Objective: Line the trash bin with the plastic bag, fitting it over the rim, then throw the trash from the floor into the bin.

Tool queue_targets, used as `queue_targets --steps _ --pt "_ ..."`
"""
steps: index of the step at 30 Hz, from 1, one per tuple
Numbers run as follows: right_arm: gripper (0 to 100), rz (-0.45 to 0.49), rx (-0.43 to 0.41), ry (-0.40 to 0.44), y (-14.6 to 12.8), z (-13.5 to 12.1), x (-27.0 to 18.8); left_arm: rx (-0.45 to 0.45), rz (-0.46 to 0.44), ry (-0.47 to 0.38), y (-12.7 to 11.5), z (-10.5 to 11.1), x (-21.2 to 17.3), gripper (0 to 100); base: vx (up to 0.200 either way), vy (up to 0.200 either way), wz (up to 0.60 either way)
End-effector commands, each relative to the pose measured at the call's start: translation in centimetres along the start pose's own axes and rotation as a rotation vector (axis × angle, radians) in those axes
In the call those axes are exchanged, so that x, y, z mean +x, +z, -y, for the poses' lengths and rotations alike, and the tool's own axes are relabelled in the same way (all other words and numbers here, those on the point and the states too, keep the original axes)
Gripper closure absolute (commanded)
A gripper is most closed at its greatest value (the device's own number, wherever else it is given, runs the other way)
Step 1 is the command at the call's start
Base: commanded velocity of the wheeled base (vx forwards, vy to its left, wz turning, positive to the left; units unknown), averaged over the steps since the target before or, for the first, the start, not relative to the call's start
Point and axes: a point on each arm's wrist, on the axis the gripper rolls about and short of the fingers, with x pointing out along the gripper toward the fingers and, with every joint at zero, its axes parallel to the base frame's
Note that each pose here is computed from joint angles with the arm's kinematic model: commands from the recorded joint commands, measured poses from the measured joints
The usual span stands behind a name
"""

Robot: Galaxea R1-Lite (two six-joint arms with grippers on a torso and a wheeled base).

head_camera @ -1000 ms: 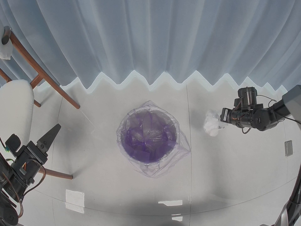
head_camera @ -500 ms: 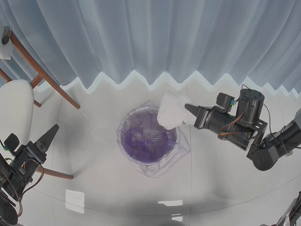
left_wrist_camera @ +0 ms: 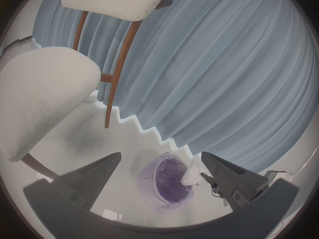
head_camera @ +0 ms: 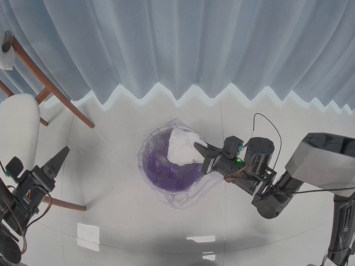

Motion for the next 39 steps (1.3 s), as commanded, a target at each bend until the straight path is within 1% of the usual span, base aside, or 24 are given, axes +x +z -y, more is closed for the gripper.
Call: queue_targets --steps 1,4,7,9,14,22,23,28,30,31,34,35,36,37,38,39 --pt "100 -0.05 -0.001 -0.009 -3.4 0.8 1.5 -0.002 -0.016 0.011 -0.3 -0.2 0.1 0 0.0 0.0 0.0" --pt "100 -0.064 -0.001 -0.012 -4.2 0.9 1.7 -0.002 -0.015 0.01 -0.2 -0.2 0.2 0 0.0 0.0 0.0" --pt "100 -0.056 -0.001 -0.011 -4.9 1.1 2.2 -0.002 -0.018 0.013 -0.3 -0.2 0.1 0 0.0 0.0 0.0" --pt "100 -0.063 -0.007 -0.015 -5.8 1.4 2.5 -0.002 -0.018 0.013 -0.3 -0.2 0.1 0 0.0 0.0 0.0" --pt "100 -0.048 -0.009 -0.016 -6.2 1.3 3.4 -0.002 -0.034 0.023 -0.6 -0.4 -0.2 0 0.0 0.0 0.0" --pt "100 -0.028 -0.009 -0.013 -6.2 1.3 4.2 -0.003 -0.032 0.023 -0.6 -0.4 -0.2 0 0.0 0.0 0.0" --pt "0 -0.026 -0.009 -0.014 -6.2 1.3 4.2 -0.003 -0.035 0.024 -0.6 -0.4 -0.1 0 0.0 0.0 0.0" --pt "0 0.003 -0.004 -0.018 -5.8 1.2 4.2 -0.003 -0.047 0.028 -0.8 -0.5 0.1 0 0.0 0.0 0.0" --pt "0 0.022 -0.004 -0.019 -5.4 1.2 4.2 -0.003 -0.046 0.026 -0.8 -0.5 0.2 0 0.0 0.0 0.0" --pt "0 0.04 0.001 -0.015 -4.8 1.1 4.2 -0.003 -0.045 0.025 -0.8 -0.5 0.1 0 0.0 0.0 0.0" --pt "0 0.116 0.012 -0.011 -1.4 0.6 3.6 -0.002 -0.022 0.019 -0.4 -0.4 0.1 0 0.0 0.0 0.0" --pt "0 0.154 0.021 -0.016 0.4 0.4 3.1 0.0 -0.01 0.017 -0.3 -0.3 -0.2 0 0.0 0.0 0.0" --pt "0 0.157 0.023 -0.019 0.6 0.4 3.1 0.0 -0.007 0.016 -0.2 -0.3 -0.3 0 0.0 0.0 0.0" --pt "0 0.2 0.03 -0.045 3.1 0.5 1.8 0.004 0.014 0.002 0.1 -0.1 -0.8 0 0.0 0.0 0.0" --pt "0 0.216 0.03 -0.06 4.1 0.7 1.0 0.007 0.027 -0.006 0.2 0.1 -1.0 0 0.0 0.0 0.0" --pt "0 0.242 0.026 -0.079 6.0 1.1 -0.7 0.02 0.045 -0.013 0.5 0.2 -1.2 0 0.0 0.0 0.0"
